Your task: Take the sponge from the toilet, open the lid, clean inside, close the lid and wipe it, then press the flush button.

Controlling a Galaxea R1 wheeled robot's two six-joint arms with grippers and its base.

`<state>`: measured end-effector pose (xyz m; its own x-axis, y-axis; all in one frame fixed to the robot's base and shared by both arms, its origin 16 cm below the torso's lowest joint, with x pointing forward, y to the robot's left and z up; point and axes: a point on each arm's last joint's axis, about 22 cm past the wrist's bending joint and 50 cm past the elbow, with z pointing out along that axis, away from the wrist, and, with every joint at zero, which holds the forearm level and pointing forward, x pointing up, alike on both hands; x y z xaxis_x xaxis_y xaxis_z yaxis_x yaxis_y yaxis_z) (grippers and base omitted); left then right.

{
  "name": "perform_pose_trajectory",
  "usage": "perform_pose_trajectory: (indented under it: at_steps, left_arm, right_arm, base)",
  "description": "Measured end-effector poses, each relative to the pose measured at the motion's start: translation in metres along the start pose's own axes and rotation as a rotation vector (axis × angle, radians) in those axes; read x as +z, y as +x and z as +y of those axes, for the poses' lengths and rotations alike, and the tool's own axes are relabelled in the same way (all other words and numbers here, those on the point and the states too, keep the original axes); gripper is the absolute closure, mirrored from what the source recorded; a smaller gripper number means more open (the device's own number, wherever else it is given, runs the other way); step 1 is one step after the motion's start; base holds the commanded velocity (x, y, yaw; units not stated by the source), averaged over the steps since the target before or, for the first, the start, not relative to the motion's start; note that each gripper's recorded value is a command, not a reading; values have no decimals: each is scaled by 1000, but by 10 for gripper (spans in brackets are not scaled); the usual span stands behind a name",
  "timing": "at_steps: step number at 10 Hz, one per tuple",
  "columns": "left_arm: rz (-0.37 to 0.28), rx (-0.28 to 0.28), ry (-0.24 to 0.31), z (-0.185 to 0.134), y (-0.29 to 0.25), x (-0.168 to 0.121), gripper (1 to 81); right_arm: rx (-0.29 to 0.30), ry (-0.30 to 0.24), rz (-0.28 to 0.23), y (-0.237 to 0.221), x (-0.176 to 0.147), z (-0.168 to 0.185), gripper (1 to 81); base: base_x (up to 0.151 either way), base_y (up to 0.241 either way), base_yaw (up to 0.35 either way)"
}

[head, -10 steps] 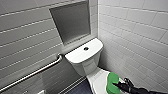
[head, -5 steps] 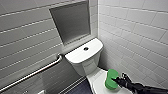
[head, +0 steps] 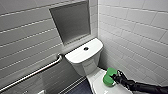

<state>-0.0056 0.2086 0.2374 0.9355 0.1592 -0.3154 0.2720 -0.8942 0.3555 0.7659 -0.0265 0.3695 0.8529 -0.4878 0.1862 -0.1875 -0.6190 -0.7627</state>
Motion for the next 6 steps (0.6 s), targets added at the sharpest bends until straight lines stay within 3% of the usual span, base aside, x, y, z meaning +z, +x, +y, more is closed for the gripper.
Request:
perform_pose_trajectory:
  at_steps: [2, 3, 6]
  left_arm:
    - [-4, -2, 0, 0, -3, 0, 10]
    - [-3, -1, 0, 0, -2, 1, 10]
    - [-3, 0, -8, 6, -2, 3, 10]
  right_arm:
    - [12, -79, 52, 15, 7, 37, 811]
    - [17, -107, 53, 7, 9, 53, 811]
    - [15, -121, 60, 5, 3, 63, 811]
  base:
    - [0, 0, 0]
    - [0, 0, 0]
    - [0, 0, 0]
